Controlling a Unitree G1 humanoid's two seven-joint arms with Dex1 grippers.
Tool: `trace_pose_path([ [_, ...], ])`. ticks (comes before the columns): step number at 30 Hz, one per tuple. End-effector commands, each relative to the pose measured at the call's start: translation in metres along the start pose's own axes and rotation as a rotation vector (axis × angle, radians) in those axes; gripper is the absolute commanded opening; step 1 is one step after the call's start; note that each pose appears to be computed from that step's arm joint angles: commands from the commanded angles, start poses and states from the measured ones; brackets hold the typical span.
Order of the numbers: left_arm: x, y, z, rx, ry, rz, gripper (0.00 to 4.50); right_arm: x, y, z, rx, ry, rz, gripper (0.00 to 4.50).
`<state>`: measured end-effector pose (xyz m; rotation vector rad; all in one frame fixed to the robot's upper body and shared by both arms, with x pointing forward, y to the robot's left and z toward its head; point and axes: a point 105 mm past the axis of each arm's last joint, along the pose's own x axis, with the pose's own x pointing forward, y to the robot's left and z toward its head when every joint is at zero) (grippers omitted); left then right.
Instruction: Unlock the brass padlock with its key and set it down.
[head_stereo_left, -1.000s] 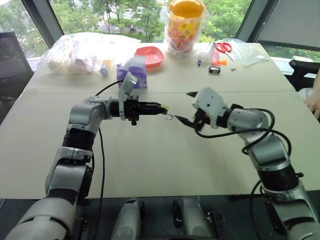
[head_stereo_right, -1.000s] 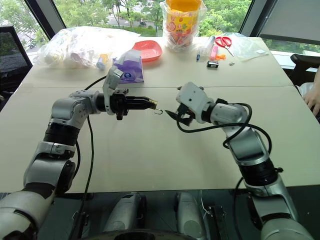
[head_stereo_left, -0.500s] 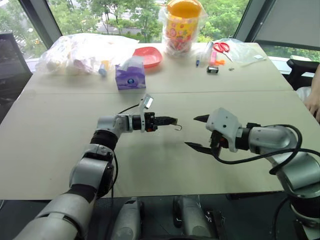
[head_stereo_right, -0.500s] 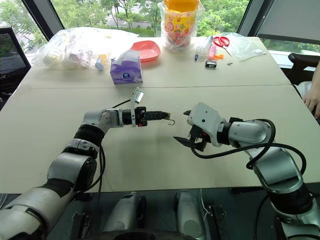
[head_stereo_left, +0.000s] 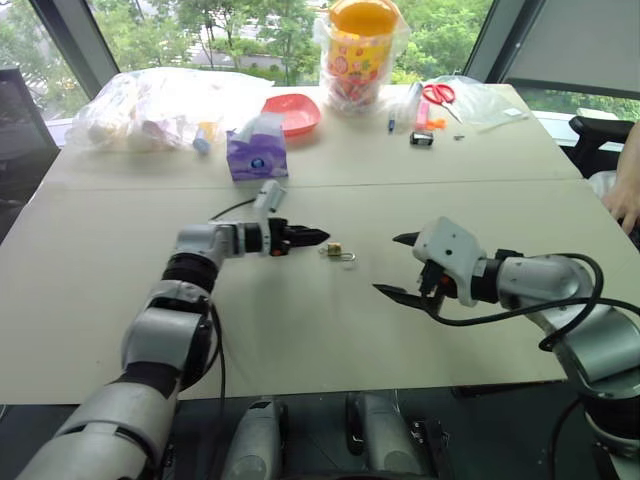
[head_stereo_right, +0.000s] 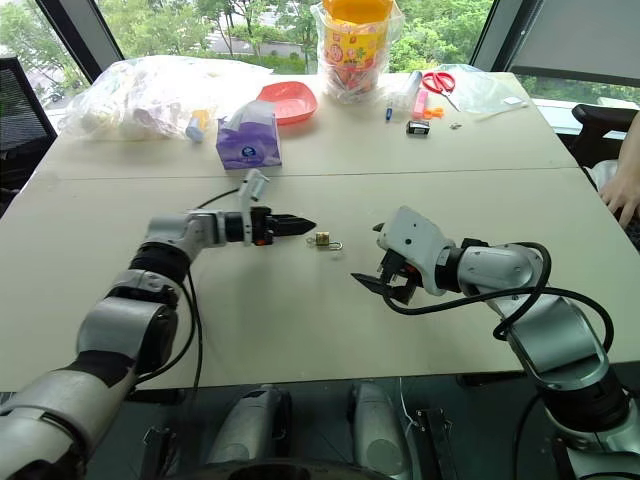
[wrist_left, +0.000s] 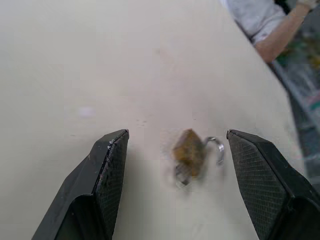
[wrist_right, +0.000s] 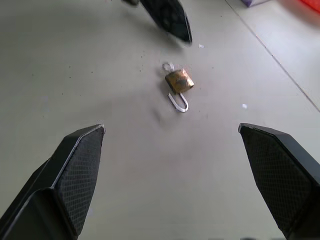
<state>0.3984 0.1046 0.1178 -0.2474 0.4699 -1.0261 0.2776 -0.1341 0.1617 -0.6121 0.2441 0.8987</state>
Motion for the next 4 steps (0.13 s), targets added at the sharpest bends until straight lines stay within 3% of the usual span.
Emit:
trace_pose_path([
  [1,-0.024,-0.008,0.024,0.176,-0.073,0.026,3.23,-0.006,-0.004,0.005,-0.034,-0.022,-0.036,4.50],
  [4,-0.044,-0.016,0.029,0.245,-0.129,0.066,3.23,-0.004,-0.009,0.000,-0.012,-0.027,-0.073,4.50],
])
